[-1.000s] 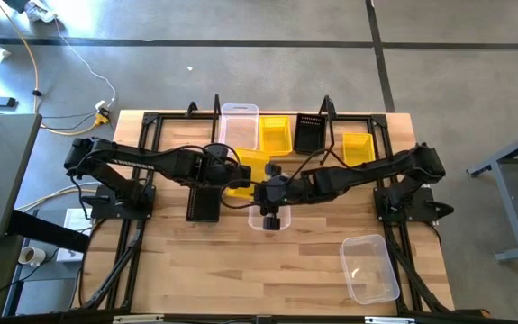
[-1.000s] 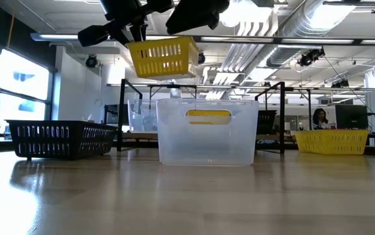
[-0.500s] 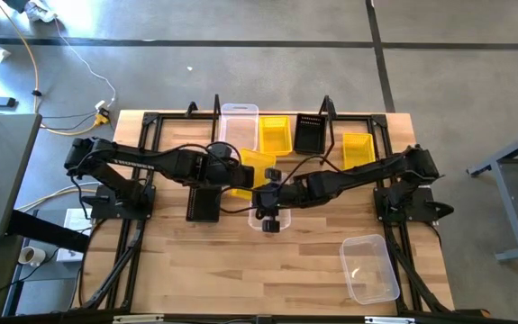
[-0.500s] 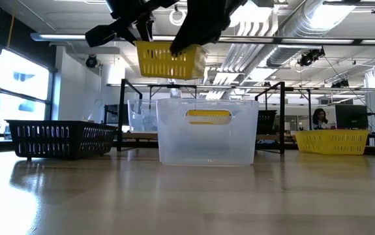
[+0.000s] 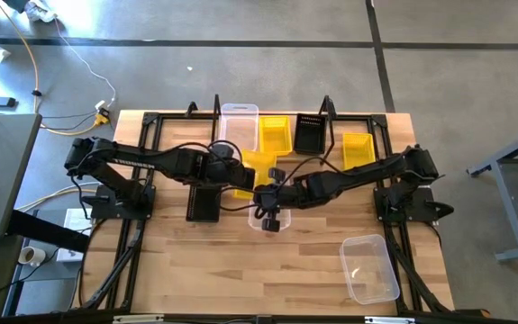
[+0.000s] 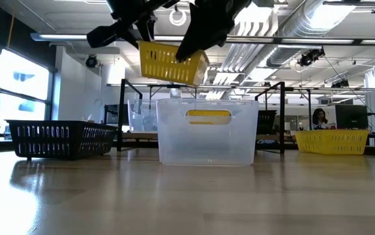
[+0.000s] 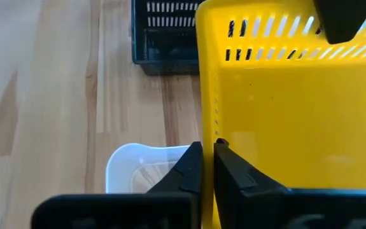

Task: Stack baskets on shelf by color
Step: Stack the left yellow bin on the yellow bin on the shelf

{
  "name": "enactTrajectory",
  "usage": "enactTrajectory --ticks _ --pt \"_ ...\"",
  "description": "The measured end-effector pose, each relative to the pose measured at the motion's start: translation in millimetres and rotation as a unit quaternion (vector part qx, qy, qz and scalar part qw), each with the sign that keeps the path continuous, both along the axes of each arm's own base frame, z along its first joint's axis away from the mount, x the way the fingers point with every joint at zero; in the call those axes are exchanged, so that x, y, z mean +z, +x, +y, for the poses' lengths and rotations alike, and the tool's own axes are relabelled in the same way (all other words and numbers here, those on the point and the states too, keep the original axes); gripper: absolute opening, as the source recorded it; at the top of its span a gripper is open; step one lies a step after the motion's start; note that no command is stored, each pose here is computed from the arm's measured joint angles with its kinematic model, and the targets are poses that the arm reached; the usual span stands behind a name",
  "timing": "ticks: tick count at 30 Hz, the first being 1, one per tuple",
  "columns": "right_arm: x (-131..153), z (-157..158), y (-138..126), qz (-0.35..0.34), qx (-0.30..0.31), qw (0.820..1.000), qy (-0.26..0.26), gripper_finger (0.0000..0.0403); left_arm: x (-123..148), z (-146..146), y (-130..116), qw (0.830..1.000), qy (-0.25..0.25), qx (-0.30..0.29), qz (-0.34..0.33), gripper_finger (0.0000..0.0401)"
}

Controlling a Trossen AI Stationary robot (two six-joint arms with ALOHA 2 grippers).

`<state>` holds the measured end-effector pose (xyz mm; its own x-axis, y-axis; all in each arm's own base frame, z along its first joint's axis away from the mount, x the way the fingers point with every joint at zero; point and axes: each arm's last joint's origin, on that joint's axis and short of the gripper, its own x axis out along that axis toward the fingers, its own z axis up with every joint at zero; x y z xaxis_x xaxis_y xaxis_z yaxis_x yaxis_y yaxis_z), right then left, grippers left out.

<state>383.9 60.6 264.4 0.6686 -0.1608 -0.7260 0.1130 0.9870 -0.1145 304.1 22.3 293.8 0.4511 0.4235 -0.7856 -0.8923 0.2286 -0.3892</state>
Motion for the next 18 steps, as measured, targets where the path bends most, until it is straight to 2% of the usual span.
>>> enactTrajectory --ticks 10,18 --pt "-1 8 -5 0.017 -0.023 1.000 0.014 0.0001 0 -2 1 0.999 0.008 -0.047 0.015 0.0096" --pt "24 23 -16 0.057 -0.036 0.998 -0.004 0.0000 3 4 -1 0.995 0.008 -0.098 0.028 0.0146"
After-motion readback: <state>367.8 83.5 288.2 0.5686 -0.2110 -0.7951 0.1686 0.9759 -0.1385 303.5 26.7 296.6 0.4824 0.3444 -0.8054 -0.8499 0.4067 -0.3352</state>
